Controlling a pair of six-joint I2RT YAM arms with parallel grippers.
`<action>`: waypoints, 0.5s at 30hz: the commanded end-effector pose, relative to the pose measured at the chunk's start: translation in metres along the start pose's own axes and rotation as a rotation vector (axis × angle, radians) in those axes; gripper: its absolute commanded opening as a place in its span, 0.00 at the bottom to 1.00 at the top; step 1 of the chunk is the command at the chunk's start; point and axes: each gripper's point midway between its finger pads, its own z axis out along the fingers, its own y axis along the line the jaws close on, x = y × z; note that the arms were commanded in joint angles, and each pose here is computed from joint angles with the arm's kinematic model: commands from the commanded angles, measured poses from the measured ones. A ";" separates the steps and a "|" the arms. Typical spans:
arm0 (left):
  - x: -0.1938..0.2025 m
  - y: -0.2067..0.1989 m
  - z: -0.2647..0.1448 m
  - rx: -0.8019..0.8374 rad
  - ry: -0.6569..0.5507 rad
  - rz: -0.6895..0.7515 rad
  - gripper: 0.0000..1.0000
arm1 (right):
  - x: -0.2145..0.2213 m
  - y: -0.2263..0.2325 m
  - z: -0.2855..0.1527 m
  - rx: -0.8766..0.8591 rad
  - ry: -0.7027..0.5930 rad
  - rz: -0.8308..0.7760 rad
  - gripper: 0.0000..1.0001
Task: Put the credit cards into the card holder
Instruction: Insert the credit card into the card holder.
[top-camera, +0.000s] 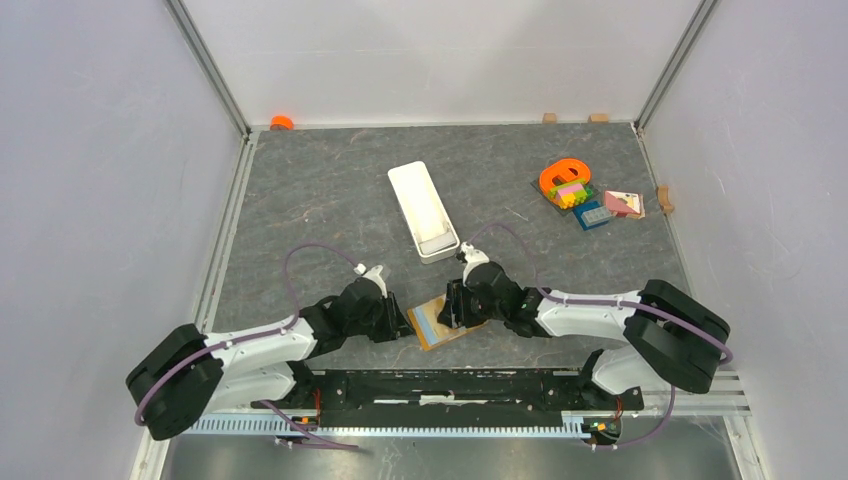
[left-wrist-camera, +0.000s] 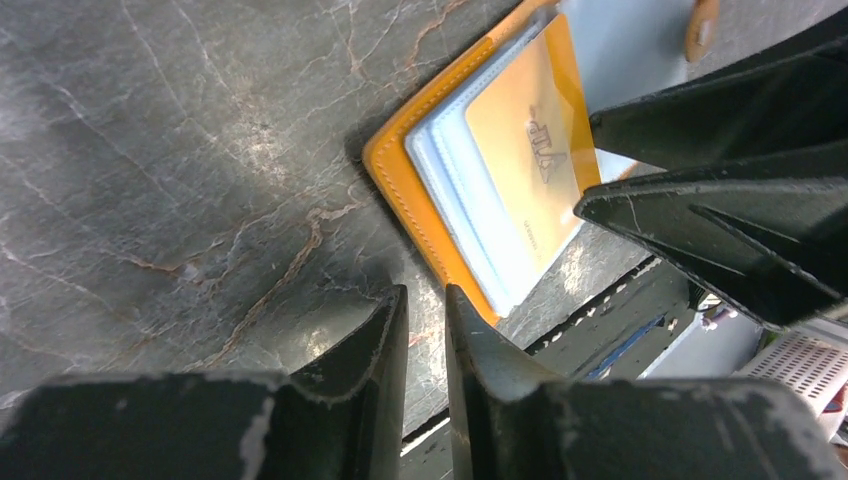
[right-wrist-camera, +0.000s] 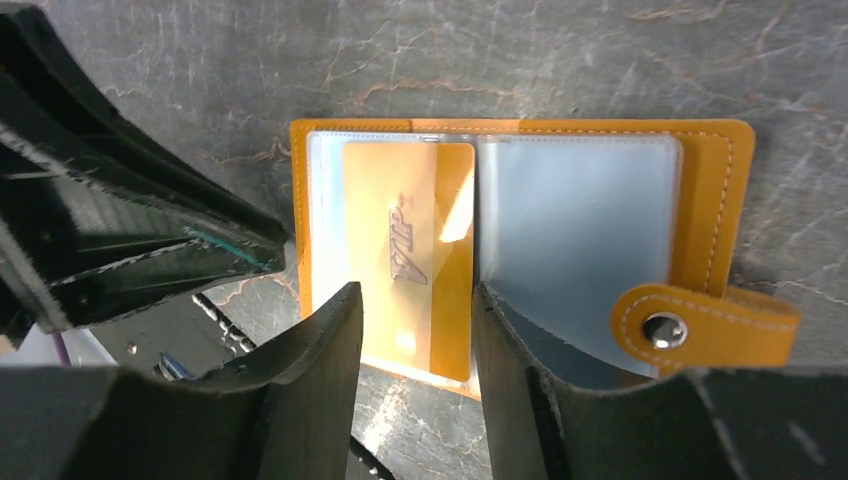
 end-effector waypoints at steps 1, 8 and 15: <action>-0.002 -0.015 0.005 0.064 -0.005 -0.021 0.25 | -0.002 0.018 0.000 -0.049 0.011 -0.028 0.49; -0.001 -0.010 0.006 0.051 -0.009 -0.018 0.23 | -0.003 0.040 0.000 -0.115 0.015 -0.038 0.47; -0.001 -0.011 0.006 0.060 -0.010 -0.018 0.22 | -0.008 0.059 -0.002 -0.186 -0.001 -0.075 0.47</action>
